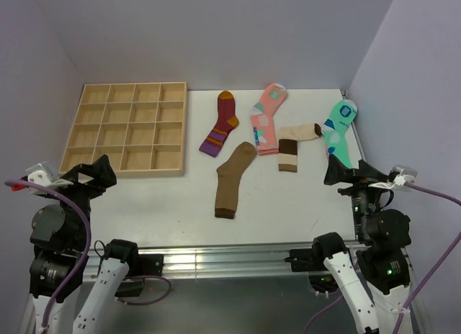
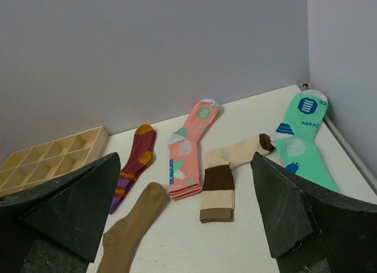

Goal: Roll the socks
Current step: Roll the sock at the center of the board.

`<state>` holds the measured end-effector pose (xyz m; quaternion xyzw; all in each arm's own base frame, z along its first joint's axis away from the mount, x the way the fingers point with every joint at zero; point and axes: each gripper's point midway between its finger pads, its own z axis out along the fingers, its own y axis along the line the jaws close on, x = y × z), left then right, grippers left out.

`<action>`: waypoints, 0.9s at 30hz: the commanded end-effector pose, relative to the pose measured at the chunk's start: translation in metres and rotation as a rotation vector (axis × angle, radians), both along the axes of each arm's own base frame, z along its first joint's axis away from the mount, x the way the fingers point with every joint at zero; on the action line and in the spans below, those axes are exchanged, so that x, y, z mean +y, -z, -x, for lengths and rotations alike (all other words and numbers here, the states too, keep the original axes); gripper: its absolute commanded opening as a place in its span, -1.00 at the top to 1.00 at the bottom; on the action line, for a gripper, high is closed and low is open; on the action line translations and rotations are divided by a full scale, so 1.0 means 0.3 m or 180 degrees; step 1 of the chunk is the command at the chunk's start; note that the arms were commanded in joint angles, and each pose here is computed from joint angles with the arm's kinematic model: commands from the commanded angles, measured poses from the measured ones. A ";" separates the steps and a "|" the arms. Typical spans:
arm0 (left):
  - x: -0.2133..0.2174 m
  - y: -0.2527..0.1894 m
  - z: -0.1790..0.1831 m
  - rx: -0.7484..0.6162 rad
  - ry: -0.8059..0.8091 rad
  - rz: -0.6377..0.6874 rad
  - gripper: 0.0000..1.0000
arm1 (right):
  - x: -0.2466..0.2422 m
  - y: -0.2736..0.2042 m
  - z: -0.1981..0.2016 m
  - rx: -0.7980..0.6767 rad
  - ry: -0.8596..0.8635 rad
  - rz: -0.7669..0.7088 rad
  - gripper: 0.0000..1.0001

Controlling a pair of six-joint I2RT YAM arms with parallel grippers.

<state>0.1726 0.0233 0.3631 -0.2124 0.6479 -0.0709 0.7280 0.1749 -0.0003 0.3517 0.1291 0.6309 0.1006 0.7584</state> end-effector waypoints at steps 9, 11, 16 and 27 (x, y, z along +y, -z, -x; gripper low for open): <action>-0.107 0.021 -0.078 0.0208 0.0495 -0.0045 -0.99 | 0.100 -0.006 -0.067 0.0285 -0.0396 -0.0317 -1.00; -0.128 0.038 -0.098 0.0302 0.0584 -0.0045 -0.99 | 0.145 0.021 -0.101 0.0498 -0.0562 -0.0299 -1.00; -0.195 0.106 -0.152 0.0542 0.0871 -0.0025 -0.99 | 0.251 0.100 -0.183 0.1007 -0.0947 -0.0323 -1.00; -0.271 0.279 -0.245 0.0795 0.1116 0.0173 -0.99 | 0.473 0.350 -0.436 0.1880 -0.1426 -0.0118 -0.98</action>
